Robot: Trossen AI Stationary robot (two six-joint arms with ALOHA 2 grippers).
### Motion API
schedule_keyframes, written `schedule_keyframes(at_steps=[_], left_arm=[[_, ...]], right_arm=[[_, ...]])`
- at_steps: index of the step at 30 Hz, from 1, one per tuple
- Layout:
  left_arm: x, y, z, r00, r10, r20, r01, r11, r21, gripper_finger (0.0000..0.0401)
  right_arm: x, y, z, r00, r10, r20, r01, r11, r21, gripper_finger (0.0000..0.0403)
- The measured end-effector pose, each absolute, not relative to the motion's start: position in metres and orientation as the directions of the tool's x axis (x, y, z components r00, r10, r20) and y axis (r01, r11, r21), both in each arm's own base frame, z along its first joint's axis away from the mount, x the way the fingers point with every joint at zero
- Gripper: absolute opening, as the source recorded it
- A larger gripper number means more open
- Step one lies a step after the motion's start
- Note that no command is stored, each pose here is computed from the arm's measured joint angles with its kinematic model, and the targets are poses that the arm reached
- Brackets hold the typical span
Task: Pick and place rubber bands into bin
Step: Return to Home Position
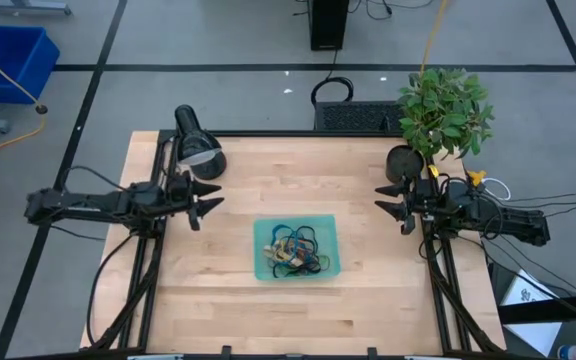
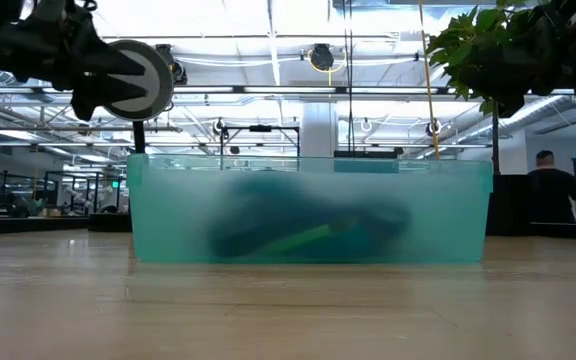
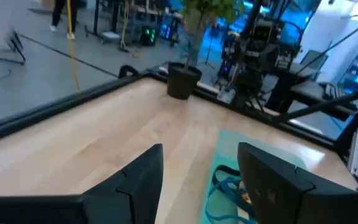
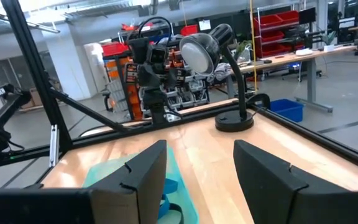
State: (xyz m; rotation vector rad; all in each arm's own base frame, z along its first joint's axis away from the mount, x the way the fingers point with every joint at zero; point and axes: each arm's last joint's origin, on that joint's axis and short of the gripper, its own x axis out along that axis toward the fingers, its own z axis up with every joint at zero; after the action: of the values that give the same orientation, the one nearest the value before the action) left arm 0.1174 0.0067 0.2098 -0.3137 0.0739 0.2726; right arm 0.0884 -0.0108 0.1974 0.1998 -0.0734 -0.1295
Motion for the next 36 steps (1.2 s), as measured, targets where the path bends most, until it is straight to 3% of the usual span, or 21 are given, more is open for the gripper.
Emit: schedule_keyframes(at_steps=[24, 36], left_arm=[[0.094, 0.013, 0.169, 0.907, 0.397, -0.139, -0.420, 0.838, -0.347, 0.0214], [0.094, 0.015, 0.169, 0.902, 0.407, -0.144, -0.429, 0.886, -0.176, 0.0214]], right_arm=[[0.088, -0.012, 0.197, 0.983, -0.174, 0.059, 0.159, 0.967, 0.200, 0.0180], [0.088, -0.014, 0.197, 0.973, -0.226, 0.057, 0.210, 0.957, 0.198, 0.0180]])
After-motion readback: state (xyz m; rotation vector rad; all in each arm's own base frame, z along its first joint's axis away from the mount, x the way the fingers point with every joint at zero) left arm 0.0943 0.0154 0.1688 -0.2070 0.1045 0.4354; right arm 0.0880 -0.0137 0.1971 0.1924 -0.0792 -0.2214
